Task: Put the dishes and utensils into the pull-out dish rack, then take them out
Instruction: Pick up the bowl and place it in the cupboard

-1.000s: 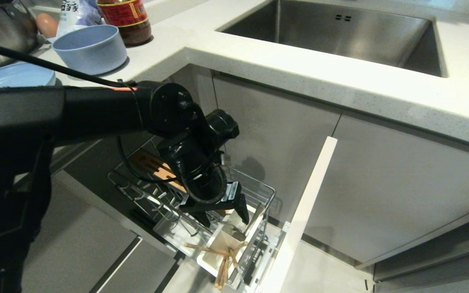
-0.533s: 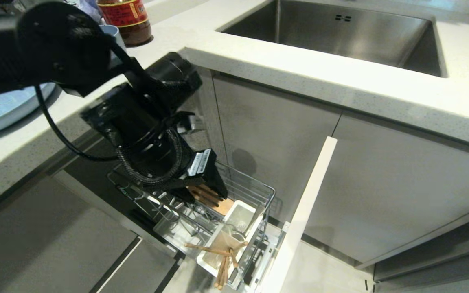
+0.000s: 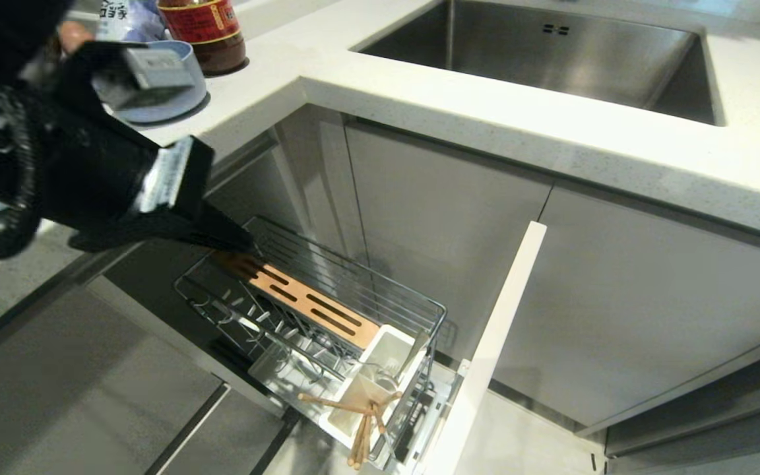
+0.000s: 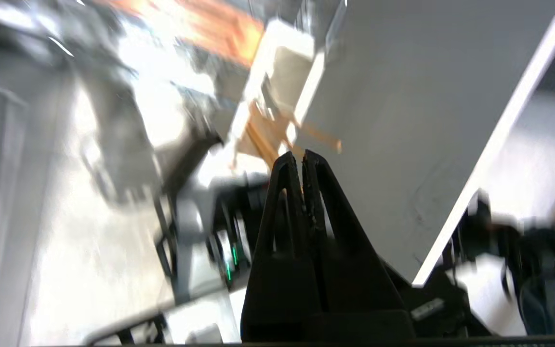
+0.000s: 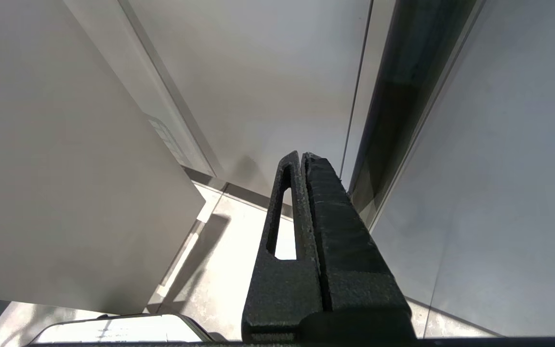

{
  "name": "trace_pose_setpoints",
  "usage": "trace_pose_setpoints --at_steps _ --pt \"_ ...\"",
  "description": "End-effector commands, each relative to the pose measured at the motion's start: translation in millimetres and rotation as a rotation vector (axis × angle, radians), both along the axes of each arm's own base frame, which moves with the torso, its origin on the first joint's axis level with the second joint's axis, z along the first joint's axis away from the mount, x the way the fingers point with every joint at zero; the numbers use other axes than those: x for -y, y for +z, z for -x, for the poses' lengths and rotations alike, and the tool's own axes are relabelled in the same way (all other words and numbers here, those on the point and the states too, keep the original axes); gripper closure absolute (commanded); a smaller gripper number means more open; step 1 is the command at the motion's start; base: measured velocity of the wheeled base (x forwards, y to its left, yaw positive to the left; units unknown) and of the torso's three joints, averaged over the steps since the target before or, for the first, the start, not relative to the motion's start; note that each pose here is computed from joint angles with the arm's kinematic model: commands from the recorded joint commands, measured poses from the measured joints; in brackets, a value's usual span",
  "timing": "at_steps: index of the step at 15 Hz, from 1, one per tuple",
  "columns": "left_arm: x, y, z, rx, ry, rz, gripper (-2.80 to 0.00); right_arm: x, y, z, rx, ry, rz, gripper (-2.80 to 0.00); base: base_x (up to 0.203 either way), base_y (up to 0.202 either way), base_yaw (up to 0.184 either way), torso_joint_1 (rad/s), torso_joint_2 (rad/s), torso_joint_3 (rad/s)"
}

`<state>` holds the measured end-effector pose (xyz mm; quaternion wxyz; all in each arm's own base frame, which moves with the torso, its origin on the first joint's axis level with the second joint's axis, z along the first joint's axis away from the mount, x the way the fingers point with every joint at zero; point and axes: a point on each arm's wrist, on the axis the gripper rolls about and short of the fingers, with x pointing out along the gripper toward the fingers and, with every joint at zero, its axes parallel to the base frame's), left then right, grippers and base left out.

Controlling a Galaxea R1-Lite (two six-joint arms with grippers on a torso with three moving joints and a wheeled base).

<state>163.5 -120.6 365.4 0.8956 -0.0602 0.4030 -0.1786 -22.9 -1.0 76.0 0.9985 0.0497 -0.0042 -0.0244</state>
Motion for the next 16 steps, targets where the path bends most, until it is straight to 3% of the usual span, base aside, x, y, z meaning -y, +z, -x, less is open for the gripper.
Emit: trace_pose_setpoints --at_steps 1,3,6,12,14,15,16 --pt "-27 25 29 0.186 0.105 0.026 0.0 0 0 0 0.005 0.0 0.0 0.0 0.0 0.0 0.0 0.0 0.0 0.0" --pt "-38 36 29 0.335 0.214 -0.048 0.0 0 0 0 0.005 0.0 0.0 0.0 0.0 0.0 0.0 0.0 0.0 0.0" --pt "-57 53 22 0.5 0.332 -0.062 0.0 0 0 0 0.005 0.0 0.0 0.0 0.0 0.0 0.0 0.0 0.0 0.0" --pt "-57 84 13 0.818 0.296 -0.124 0.0 0 0 0 0.005 0.0 0.0 0.0 0.0 0.0 0.0 0.0 0.0 0.0" --pt "-54 82 5 0.819 0.28 -0.162 0.0 0 0 0 0.005 0.0 0.0 0.0 0.0 0.0 0.0 0.0 0.0 0.0" --pt "-51 79 -2 0.81 0.273 -0.177 -2.8 0 0 0 0.005 0.0 0.0 0.0 0.0 0.0 0.0 0.0 0.0 0.0" --pt "-47 76 -9 0.797 0.272 -0.186 -2.8 0 0 0 0.005 0.0 0.0 0.0 0.0 0.0 0.0 0.0 0.0 0.0"
